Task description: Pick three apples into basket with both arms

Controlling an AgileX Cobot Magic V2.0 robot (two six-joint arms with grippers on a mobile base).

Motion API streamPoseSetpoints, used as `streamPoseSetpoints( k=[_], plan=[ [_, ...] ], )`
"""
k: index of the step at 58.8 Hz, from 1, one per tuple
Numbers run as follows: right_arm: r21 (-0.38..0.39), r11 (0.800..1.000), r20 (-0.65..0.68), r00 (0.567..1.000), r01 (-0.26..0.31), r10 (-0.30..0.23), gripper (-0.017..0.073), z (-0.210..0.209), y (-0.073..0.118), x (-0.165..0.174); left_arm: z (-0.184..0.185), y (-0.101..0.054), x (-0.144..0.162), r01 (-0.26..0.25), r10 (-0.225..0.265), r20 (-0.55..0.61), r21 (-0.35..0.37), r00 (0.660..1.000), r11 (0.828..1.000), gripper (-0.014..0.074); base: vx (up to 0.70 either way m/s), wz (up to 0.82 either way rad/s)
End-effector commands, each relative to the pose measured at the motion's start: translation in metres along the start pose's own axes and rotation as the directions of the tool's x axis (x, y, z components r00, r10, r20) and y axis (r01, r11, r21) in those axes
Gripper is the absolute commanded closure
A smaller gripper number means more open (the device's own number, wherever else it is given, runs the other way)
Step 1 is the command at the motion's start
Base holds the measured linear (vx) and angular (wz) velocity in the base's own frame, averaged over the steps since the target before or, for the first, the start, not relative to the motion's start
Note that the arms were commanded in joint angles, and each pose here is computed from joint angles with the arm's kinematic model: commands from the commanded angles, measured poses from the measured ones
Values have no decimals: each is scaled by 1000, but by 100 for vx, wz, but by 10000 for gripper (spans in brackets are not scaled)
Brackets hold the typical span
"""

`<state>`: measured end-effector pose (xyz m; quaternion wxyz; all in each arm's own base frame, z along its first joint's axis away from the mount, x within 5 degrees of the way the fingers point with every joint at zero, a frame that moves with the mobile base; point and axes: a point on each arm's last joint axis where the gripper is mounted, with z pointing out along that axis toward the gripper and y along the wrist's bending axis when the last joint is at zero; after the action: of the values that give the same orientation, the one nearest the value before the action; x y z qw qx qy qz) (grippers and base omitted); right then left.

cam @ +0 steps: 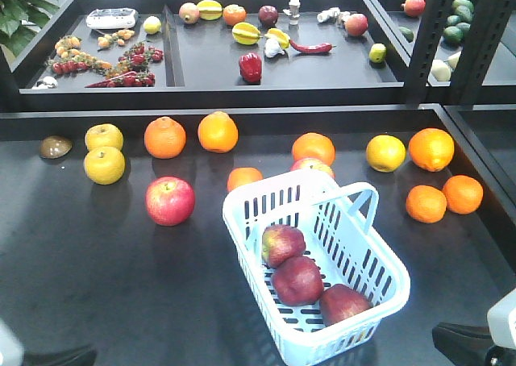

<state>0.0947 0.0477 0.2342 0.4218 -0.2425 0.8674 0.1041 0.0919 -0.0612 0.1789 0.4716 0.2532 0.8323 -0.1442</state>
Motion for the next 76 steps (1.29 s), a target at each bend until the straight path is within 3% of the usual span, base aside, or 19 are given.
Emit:
streamPoseSetpoints(
  k=[1,6,13,18,33,41,51,62,68,76],
  plan=[
    [16,1000,83,997,-2,1,567,-4,-2,-13,-6,5,-1,79,-72,148,-45,986,996,599,0,0],
    [16,1000,83,997,-2,1,567,-4,-2,-13,-11,6,7,112,-101,192,-45,976,993,599,0,0],
    [16,1000,83,997,-3,2,567,-4,-2,-13,-19,5,1,77,-61,279,-44,958,996,599,0,0],
    [16,1000,83,997,-3,2,567,-4,-2,-13,-25,7,-3,33,-6,348,-71,937,997,599,0,0],
    [16,1000,83,997,-3,2,567,-4,-2,-13,-39,18,-8,107,-10,467,-182,884,977,599,0,0],
    [16,1000,83,997,-3,2,567,-4,-2,-13,-47,24,-9,155,-1,518,-254,855,955,599,0,0],
    [16,1000,83,997,-3,2,567,-4,-2,-13,-61,30,-9,225,31,593,-352,805,909,599,0,0],
    [16,1000,83,997,-3,2,567,-4,-2,-13,-79,30,-8,316,60,699,-397,713,862,599,0,0],
    [16,1000,83,997,-3,2,567,-4,-2,-13,-83,29,-6,370,23,738,-366,675,854,599,0,0],
    [14,1000,78,997,-3,2,567,-4,-1,-12,-78,28,-1,493,-171,747,-233,643,838,599,0,0]
  ],
)
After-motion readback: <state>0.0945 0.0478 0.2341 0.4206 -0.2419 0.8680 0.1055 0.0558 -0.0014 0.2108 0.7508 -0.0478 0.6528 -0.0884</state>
